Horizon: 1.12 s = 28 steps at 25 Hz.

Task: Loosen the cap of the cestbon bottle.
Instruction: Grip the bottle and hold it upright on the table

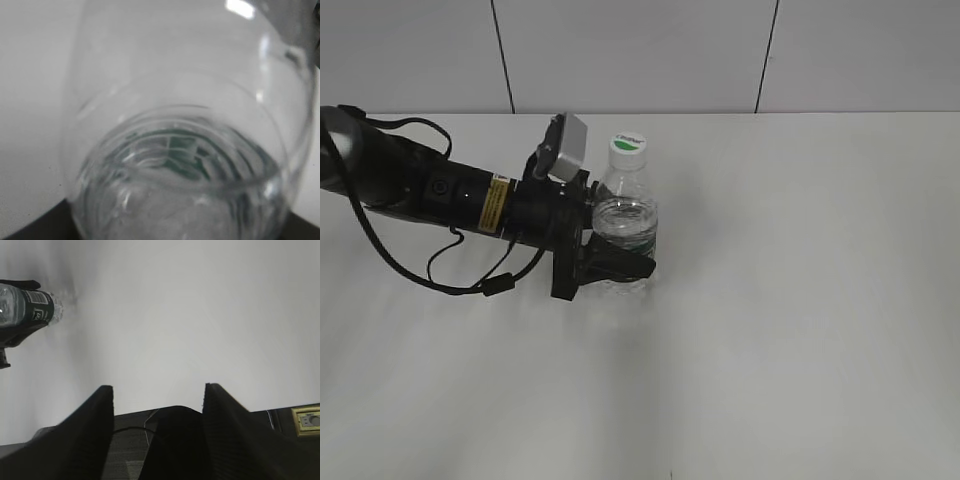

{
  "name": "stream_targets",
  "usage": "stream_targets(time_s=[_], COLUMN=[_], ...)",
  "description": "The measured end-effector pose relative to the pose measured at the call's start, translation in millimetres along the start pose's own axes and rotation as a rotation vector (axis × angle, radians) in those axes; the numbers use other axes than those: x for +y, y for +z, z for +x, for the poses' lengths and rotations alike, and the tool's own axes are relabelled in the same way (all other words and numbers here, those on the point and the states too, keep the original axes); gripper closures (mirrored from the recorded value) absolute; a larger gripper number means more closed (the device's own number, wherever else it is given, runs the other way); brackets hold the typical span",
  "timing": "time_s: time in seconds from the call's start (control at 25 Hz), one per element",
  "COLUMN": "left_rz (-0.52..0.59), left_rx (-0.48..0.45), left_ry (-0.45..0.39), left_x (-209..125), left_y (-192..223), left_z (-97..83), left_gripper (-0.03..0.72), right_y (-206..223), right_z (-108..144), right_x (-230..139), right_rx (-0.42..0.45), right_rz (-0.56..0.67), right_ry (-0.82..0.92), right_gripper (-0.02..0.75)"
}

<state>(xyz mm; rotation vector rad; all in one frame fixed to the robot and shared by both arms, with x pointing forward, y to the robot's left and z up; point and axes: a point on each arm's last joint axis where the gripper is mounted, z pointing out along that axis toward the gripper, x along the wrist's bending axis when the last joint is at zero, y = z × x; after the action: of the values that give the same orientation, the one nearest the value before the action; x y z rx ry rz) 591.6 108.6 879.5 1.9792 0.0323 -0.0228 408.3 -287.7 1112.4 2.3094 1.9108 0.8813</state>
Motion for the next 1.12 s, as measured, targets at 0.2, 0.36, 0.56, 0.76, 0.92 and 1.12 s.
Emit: stream_targets(time_s=[0.2,0.36,0.56,0.76,0.92,1.12], left_rz=[0.004,0.004,0.004,0.004,0.004,0.004], left_rx=[0.003,0.003,0.003,0.003,0.003,0.003], left_ry=[0.0,0.0,0.0,0.0,0.0,0.0], left_x=[-0.3,-0.3,-0.3,-0.3,-0.3,-0.3], left_y=[0.0,0.0,0.0,0.0,0.0,0.0], left_z=[0.3,0.3,0.3,0.3,0.3,0.3], left_gripper=[0.274,0.274,0.274,0.274,0.274,0.274], right_y=[-3.0,5.6,27.7,52.7,73.4,98.5], right_z=[7.4,23.8,50.0,80.5,112.0,146.7], right_x=[22.5,35.1,53.5,81.1,101.0,116.3], right_rx=[0.013,0.037,0.041,0.034,0.044,0.054], right_rz=[-0.012,0.03,0.11,0.149,0.159,0.163], right_ry=[0.011,-0.019,-0.062,-0.105,-0.157,-0.206], right_gripper=[0.305,0.305,0.308,0.308,0.308,0.308])
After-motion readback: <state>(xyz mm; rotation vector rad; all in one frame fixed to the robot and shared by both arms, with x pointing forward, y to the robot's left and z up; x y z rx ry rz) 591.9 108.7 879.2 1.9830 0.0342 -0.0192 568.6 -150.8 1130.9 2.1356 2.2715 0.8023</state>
